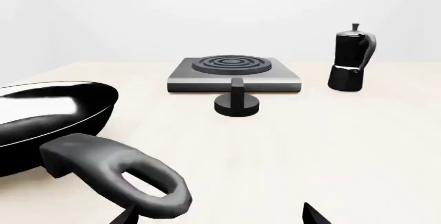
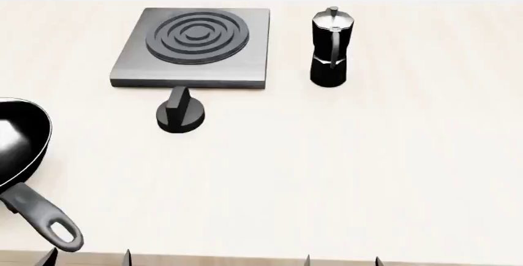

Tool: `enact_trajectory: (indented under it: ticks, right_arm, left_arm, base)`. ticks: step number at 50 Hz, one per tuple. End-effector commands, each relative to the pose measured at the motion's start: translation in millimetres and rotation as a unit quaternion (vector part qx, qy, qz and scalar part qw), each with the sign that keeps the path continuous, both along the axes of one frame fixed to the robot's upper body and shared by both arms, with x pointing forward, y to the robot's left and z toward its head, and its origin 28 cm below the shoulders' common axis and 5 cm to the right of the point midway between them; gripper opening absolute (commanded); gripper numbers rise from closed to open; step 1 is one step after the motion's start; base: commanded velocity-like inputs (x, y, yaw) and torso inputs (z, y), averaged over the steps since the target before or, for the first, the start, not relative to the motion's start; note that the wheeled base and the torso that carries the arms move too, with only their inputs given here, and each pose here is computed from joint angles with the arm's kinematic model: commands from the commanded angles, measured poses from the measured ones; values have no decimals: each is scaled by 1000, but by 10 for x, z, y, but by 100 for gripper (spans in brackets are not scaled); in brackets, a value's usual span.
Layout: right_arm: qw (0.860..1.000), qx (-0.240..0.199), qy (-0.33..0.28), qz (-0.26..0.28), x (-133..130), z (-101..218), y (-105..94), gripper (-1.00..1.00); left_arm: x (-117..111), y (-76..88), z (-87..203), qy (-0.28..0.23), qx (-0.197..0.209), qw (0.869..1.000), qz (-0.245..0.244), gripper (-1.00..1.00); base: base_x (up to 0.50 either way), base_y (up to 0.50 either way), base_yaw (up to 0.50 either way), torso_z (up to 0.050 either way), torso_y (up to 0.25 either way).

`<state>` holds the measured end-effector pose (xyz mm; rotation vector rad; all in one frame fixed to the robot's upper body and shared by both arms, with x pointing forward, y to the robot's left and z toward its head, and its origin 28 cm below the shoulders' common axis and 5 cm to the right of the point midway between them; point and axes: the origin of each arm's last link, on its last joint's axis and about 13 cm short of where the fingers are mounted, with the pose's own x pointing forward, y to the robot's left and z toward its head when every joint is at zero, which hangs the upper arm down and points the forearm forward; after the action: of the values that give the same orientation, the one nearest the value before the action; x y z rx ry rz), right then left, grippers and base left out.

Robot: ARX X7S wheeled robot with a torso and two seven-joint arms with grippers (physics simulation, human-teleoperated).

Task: Turn on the stove.

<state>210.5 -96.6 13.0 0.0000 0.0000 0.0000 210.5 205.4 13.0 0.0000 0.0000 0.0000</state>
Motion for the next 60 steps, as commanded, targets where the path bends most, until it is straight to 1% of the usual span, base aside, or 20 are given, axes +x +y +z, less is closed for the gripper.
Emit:
enact_trajectory:
  ticks: [1, 3, 5, 9, 14, 15, 17, 19, 21, 25, 28, 29, 34, 36, 37, 48, 49, 51, 53, 60]
  right_arm:
    - [1000, -2, 4, -3, -1, -12, 8, 100]
    - [1000, -2, 5, -7, -3, -5, 7, 100]
    - [1000, -20, 7, -9, -3, -19, 20, 100]
    - [999, -23, 12, -20, 10, -7, 11, 100]
    - [999, -40, 11, -14, -13, 34, 21, 100]
    - [999, -40, 10, -13, -21, 63, 22, 100]
    - [999, -43, 6, -13, -33, 144, 23, 100]
    - [999, -39, 0, -6, -45, 239, 31, 100]
    - [999, -46, -4, -6, -48, 308, 36, 100]
    - [999, -49, -11, 0, -48, 435, 47, 100]
    - [999, -50, -19, 2, -49, 553, 52, 100]
    - [998, -50, -24, 4, -51, 602, 57, 100]
    - [997, -63, -52, 0, -41, 804, 63, 100]
    - [996, -64, -60, 3, -51, 903, 64, 100]
    - [995, -71, -65, 2, -52, 936, 64, 100]
    - [992, -81, -97, 1, -24, 1170, 58, 100]
    - [990, -107, -97, -1, -15, 1188, 58, 100]
    - [991, -88, -100, 4, -18, 1227, 54, 100]
    - [990, -91, -109, -5, -9, 1271, 37, 100]
    - [988, -99, -115, 0, -26, 1366, 28, 100]
  left_arm:
    - [0, 8, -12, 0, 2, 1000, 3, 100]
    - [2, 12, -18, 0, 2, 1000, 4, 100]
    - [3, 7, -24, 1, 8, 1000, 4, 100]
    - [11, 12, -17, 9, 7, 1000, 9, 100]
    - [-6, 19, 1, 14, 18, 1000, 14, 100]
    - [-14, 18, 16, 10, 31, 999, 17, 100]
    - [-22, 18, 92, 6, 23, 1000, 18, 100]
    - [-33, 7, 173, 0, 22, 1000, 15, 100]
    - [-46, -3, 212, -2, 30, 999, 16, 100]
    - [-59, -4, 272, 1, 29, 999, 15, 100]
    - [-70, -3, 360, -4, 38, 999, 16, 100]
    - [-65, 0, 383, -7, 51, 998, 23, 100]
    - [-39, 2, 535, -18, 35, 999, 20, 100]
    - [-34, 4, 593, -24, 41, 999, 21, 100]
    - [-38, 3, 637, -27, 36, 999, 21, 100]
    - [-13, -25, 835, -48, 39, 998, 18, 100]
    - [-5, -22, 875, -58, 35, 997, 33, 100]
    - [-17, -37, 899, -59, 38, 997, 26, 100]
    - [-18, -53, 930, -65, 48, 996, 25, 100]
    - [6, -65, 1061, -84, 48, 995, 22, 100]
  base:
    - [0, 0, 0, 0, 0]
    - [0, 0, 0, 0, 0]
    - [0, 0, 0, 0, 0]
    - [0, 0, 0, 0, 0]
    - [0, 0, 0, 0, 0]
    - [0, 0, 0, 0, 0]
    - [0, 0, 0, 0, 0]
    - [0, 0, 0, 0, 0]
    - [0, 0, 0, 0, 0]
    - [0, 0, 0, 0, 0]
    - [0, 0, 0, 0, 0]
    - [0, 0, 0, 0, 0]
    - [0, 0, 0, 0, 0]
    - [0, 0, 0, 0, 0]
    - [0, 0, 0, 0, 0]
    - [0, 0, 0, 0, 0]
    - [0, 0, 0, 0, 0]
    - [0, 0, 0, 0, 0]
    - [0, 0, 0, 0, 0]
    - [0, 0, 0, 0, 0]
